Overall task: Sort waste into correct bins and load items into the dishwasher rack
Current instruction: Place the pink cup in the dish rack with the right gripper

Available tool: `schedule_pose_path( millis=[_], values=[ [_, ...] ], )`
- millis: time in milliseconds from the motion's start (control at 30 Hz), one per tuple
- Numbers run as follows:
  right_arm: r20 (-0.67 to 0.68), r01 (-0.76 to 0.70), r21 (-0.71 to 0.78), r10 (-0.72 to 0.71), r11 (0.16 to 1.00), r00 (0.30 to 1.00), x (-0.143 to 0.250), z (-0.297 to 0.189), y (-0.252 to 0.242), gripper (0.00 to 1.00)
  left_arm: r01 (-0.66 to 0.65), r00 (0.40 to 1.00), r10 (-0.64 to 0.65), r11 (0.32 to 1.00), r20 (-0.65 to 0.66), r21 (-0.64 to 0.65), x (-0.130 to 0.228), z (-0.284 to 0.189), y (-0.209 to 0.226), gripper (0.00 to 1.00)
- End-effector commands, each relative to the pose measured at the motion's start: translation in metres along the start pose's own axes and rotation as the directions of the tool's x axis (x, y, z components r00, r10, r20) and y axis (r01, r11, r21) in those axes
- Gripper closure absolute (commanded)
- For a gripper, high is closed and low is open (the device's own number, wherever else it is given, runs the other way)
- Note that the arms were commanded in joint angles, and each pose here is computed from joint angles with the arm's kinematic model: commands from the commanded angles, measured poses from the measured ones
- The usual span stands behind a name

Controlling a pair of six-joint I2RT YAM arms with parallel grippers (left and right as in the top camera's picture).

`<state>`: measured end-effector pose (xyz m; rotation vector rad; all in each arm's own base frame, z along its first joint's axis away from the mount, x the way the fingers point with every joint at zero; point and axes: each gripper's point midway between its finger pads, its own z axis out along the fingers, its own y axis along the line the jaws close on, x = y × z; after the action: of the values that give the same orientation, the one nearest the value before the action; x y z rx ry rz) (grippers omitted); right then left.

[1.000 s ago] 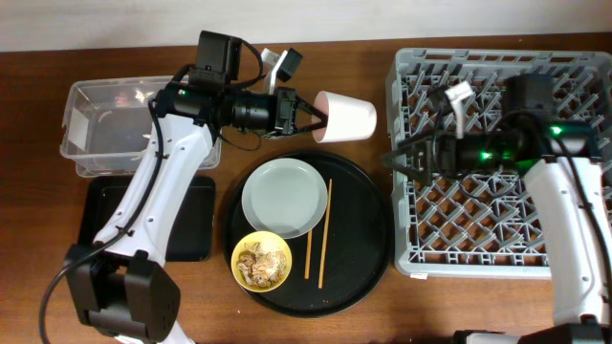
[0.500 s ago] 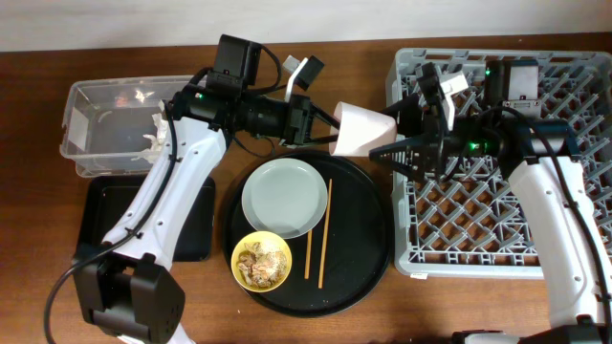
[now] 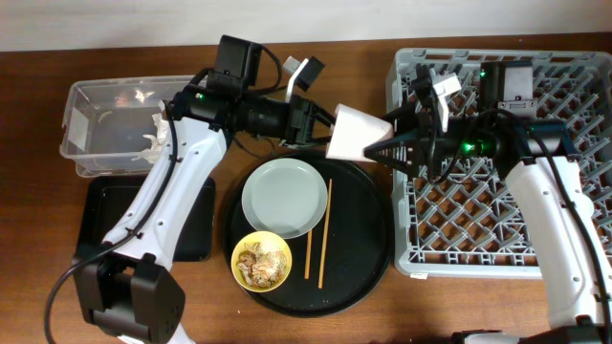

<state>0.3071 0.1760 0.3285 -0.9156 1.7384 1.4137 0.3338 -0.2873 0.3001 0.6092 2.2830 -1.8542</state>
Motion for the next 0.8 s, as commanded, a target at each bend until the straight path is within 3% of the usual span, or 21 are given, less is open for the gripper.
schedule_pose_path(
  millis=[0, 67, 133, 200, 267, 333, 367, 533, 633, 767],
  values=[
    [-0.091, -0.047, 0.147, 0.061, 0.988, 0.994, 0.021, 0.000, -0.022, 0.45, 0.081, 0.996, -0.059, 0.932, 0.071, -0.353, -0.002, -0.011, 0.067, 0.65],
    [-0.172, -0.092, 0.302, 0.149, 0.949, 0.974, 0.045, -0.010, -0.043, 0.46, 0.116, 0.993, -0.083, 0.862, 0.087, -0.493, 0.005, -0.027, 0.093, 0.64],
    [-0.189, -0.157, 0.462, 0.269, 0.873, 0.944, 0.062, -0.032, -0.063, 0.47, 0.183, 0.983, -0.133, 0.746, 0.126, -0.640, 0.016, -0.058, 0.119, 0.64],
    [-0.071, -0.283, 0.705, 0.462, 0.650, 0.884, 0.073, -0.087, -0.094, 0.50, 0.256, 0.966, -0.181, 0.535, 0.187, -0.805, 0.037, -0.111, 0.140, 0.64],
    [0.072, -0.344, 0.842, 0.545, 0.416, 0.835, 0.077, -0.140, -0.109, 0.51, 0.274, 0.960, -0.174, 0.399, 0.221, -0.875, 0.047, -0.144, 0.143, 0.65],
    [0.209, -0.375, 0.904, 0.554, 0.204, 0.805, 0.079, -0.192, -0.116, 0.52, 0.269, 0.961, -0.146, 0.313, 0.234, -0.911, 0.052, -0.163, 0.137, 0.65],
    [0.291, -0.383, 0.922, 0.553, 0.055, 0.781, 0.086, -0.224, -0.118, 0.53, 0.267, 0.962, -0.131, 0.296, 0.238, -0.917, 0.053, -0.168, 0.134, 0.64],
    [0.448, -0.291, 0.892, 0.583, -0.347, 0.678, 0.131, -0.302, -0.109, 0.52, 0.266, 0.963, -0.127, 0.298, 0.238, -0.917, 0.052, -0.168, 0.132, 0.64],
    [0.494, -0.306, 0.866, 0.579, -0.395, 0.649, 0.142, -0.316, -0.116, 0.52, 0.266, 0.963, -0.127, 0.298, 0.239, -0.916, 0.052, -0.168, 0.132, 0.64],
    [0.518, -0.289, 0.854, 0.652, -0.433, 0.554, 0.174, -0.324, -0.125, 0.52, 0.266, 0.963, -0.127, 0.298, 0.238, -0.917, 0.052, -0.168, 0.132, 0.65]
  ],
)
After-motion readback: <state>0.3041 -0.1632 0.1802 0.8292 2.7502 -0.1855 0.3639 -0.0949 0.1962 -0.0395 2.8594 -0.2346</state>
